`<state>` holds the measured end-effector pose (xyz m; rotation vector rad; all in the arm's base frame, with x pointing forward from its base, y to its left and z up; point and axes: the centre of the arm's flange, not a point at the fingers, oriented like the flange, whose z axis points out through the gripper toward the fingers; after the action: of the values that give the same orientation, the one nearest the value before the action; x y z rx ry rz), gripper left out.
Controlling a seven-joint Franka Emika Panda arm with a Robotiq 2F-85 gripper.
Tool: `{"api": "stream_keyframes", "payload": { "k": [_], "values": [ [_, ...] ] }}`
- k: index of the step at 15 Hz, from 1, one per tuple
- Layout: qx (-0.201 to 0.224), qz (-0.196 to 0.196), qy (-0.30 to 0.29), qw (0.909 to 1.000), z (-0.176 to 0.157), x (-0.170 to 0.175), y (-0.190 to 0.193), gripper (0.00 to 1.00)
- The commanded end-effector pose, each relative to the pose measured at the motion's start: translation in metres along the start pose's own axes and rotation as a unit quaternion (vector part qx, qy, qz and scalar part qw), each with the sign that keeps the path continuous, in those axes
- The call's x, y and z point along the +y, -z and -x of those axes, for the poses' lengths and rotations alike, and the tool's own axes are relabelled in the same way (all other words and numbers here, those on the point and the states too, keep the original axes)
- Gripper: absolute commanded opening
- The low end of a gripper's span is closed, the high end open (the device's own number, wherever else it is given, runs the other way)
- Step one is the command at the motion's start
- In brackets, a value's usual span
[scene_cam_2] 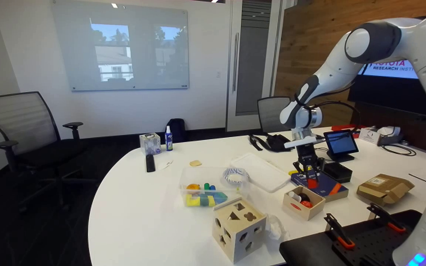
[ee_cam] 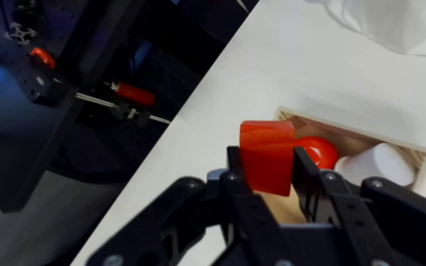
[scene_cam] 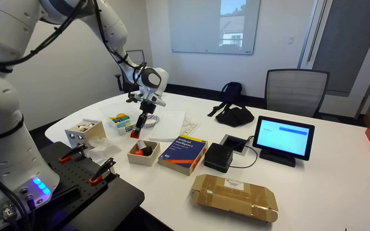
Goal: Move the orange object from the container into the wooden box
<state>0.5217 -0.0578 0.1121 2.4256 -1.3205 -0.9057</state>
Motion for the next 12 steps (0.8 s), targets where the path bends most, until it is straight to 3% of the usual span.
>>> {"api": "stream_keyframes", "payload": {
  "k": [1,5,12],
  "values": [
    [0.015,-0.025,-0.025,0.9993,0.019,0.074,-0.039,0.12],
    [0.072,-0.065,-0.028,0.9949,0.014,0.078,-0.055,0.12],
    [0.158,-0.142,-0.011,0.9770,0.022,0.064,-0.041,0.12]
  ]
}}
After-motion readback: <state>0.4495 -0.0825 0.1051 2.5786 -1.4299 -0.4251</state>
